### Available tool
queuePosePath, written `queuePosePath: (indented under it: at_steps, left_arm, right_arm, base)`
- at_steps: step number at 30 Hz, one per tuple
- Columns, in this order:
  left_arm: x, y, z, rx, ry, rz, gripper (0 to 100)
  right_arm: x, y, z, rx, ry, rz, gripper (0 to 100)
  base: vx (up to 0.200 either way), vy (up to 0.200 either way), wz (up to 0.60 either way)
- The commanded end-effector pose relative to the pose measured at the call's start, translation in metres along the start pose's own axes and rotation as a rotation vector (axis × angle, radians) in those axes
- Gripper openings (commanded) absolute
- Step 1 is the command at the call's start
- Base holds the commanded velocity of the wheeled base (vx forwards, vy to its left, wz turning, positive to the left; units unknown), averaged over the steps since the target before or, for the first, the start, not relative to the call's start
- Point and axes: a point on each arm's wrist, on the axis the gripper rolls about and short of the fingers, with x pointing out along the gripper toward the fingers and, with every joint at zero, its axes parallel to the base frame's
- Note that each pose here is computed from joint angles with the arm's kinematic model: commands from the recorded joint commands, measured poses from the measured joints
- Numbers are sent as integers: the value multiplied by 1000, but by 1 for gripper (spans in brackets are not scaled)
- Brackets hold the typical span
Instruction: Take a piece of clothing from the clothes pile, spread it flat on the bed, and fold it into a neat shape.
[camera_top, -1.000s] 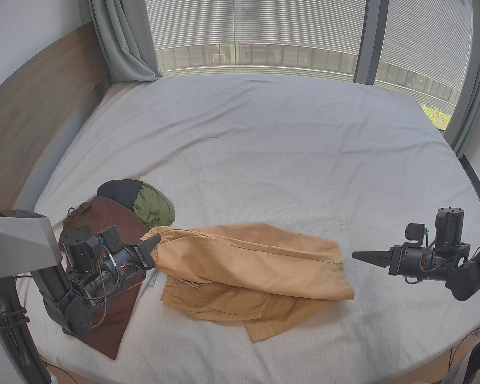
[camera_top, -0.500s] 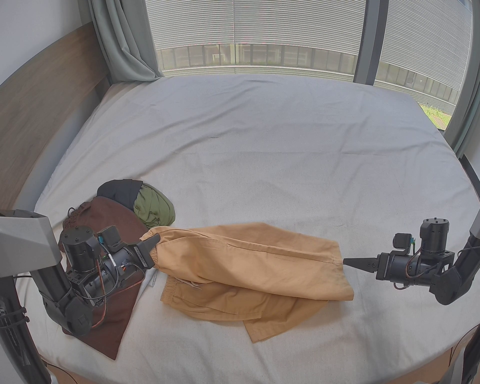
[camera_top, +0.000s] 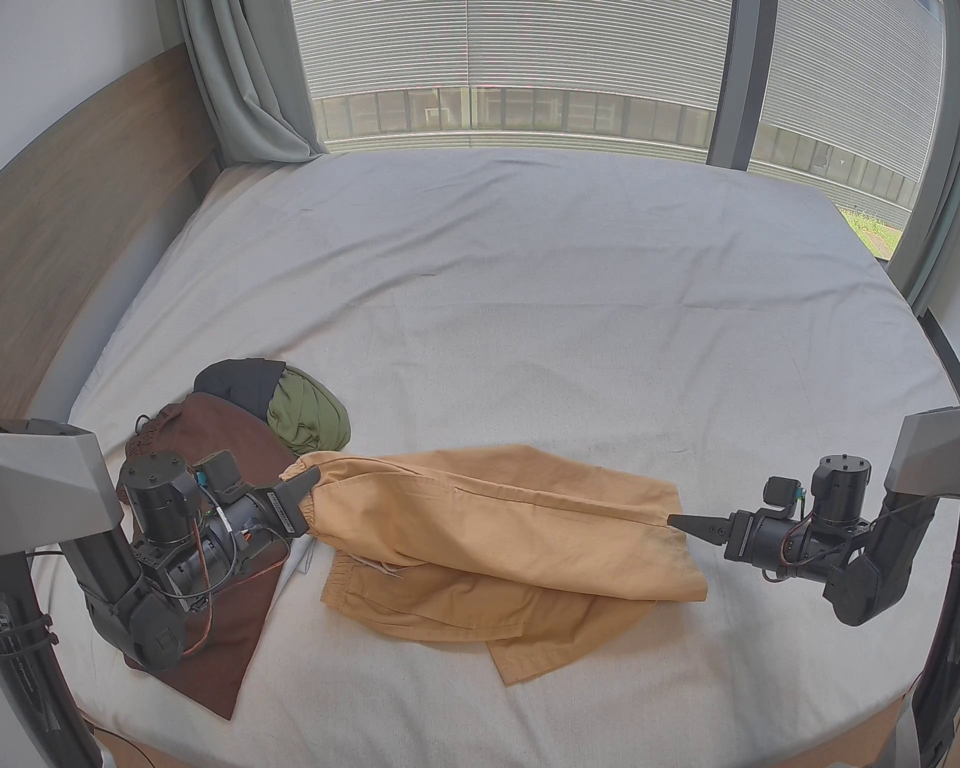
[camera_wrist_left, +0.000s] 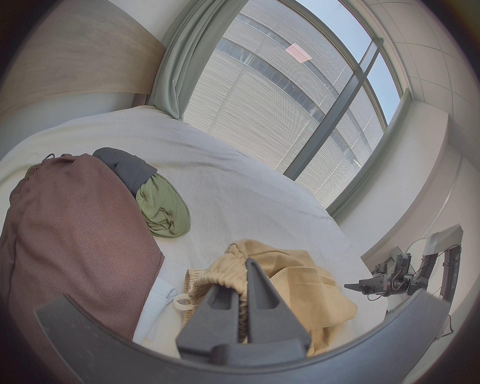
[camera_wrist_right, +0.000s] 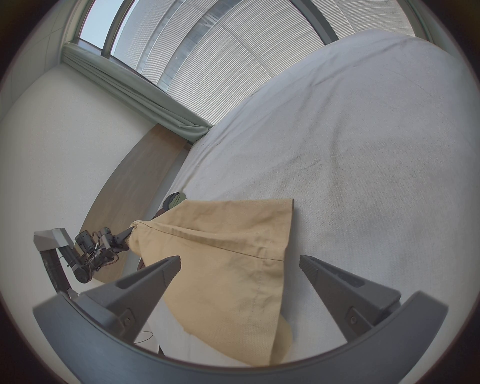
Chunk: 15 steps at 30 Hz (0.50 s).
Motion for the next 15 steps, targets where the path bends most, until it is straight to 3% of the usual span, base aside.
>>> queuePosePath:
  at_steps: [1, 15]
  left_arm:
    - [0, 0, 1, 0, -3, -1, 0]
    - [1, 0, 1, 0, -4, -2, 0]
  right_arm:
    - [12, -11, -11, 35, 23, -20, 100]
    - [31, 3, -16, 56, -18, 61, 100]
  base:
    - [0, 0, 0]
    - [0, 0, 0]
